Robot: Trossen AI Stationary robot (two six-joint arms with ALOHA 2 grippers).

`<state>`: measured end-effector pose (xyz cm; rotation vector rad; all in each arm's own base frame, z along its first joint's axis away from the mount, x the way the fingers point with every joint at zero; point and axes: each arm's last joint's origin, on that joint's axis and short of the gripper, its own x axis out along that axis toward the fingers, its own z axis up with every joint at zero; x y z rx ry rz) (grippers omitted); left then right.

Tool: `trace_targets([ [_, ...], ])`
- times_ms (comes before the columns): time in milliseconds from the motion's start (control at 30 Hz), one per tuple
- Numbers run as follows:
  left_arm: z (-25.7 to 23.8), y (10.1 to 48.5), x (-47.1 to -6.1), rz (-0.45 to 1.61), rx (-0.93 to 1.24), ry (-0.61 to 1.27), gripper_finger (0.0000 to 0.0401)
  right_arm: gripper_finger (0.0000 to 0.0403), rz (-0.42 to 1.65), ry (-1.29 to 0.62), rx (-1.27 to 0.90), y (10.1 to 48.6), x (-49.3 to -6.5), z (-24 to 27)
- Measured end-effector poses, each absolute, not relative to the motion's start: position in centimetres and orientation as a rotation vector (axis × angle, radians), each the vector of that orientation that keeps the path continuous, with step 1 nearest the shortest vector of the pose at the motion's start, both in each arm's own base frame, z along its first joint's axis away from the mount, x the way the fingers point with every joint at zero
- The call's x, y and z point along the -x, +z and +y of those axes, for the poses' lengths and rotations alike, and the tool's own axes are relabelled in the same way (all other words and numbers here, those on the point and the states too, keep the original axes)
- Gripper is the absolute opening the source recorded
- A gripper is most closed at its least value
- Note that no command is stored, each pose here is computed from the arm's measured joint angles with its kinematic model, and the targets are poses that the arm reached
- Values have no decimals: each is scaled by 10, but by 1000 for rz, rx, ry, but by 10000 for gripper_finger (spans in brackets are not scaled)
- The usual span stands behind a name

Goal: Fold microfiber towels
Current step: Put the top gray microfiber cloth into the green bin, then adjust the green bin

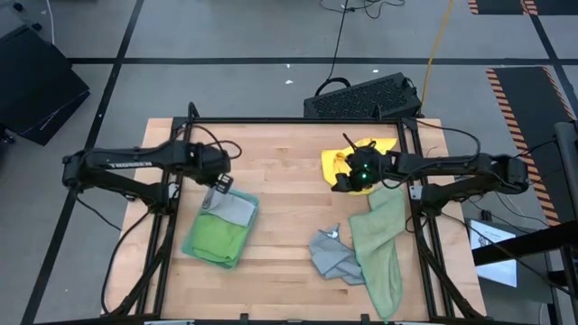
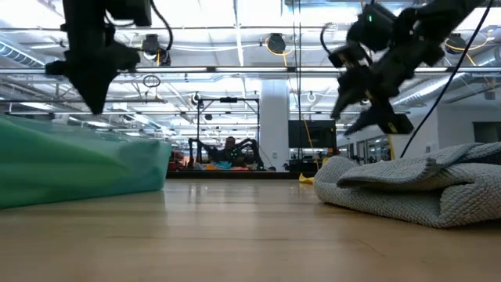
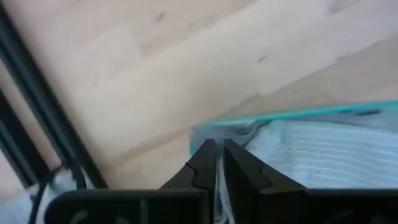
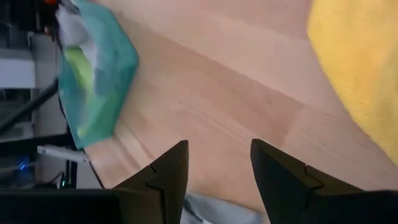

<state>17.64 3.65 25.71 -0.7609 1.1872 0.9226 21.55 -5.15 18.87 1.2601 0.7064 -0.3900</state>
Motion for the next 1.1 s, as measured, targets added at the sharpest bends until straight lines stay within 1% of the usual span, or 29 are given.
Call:
trace_targets([
  [133, 40, 282, -178, 1090, 687, 756, 30, 164, 691, -433, -1212, 219, -228, -40],
  [233, 32, 296, -177, 1089, 710, 528, 30, 164, 676, -434, -1166, 249, -236, -32],
  [367, 0, 302, -170, 1201, 716, 163, 30, 164, 638, -441, -1114, 275, -241, -20],
  [433, -21, 303, -164, 1264, 666, 63, 30, 164, 616, -440, -1105, 280, -243, -17],
  [600, -72, 300, -150, 1394, 553, -99, 30, 164, 625, -456, -1140, 275, -242, -13],
  [733, -115, 295, -140, 1386, 434, -185, 30, 164, 644, -451, -1144, 272, -242, -10],
  [800, -134, 286, -134, 1394, 356, -195, 30, 164, 647, -445, -1142, 271, -242, -9],
  [933, -159, 261, -130, 1444, 228, -126, 30, 164, 653, -436, -1135, 271, -242, -7],
  [1100, -193, 231, -139, 1449, 240, -261, 30, 164, 676, -398, -1129, 271, -242, -6],
])
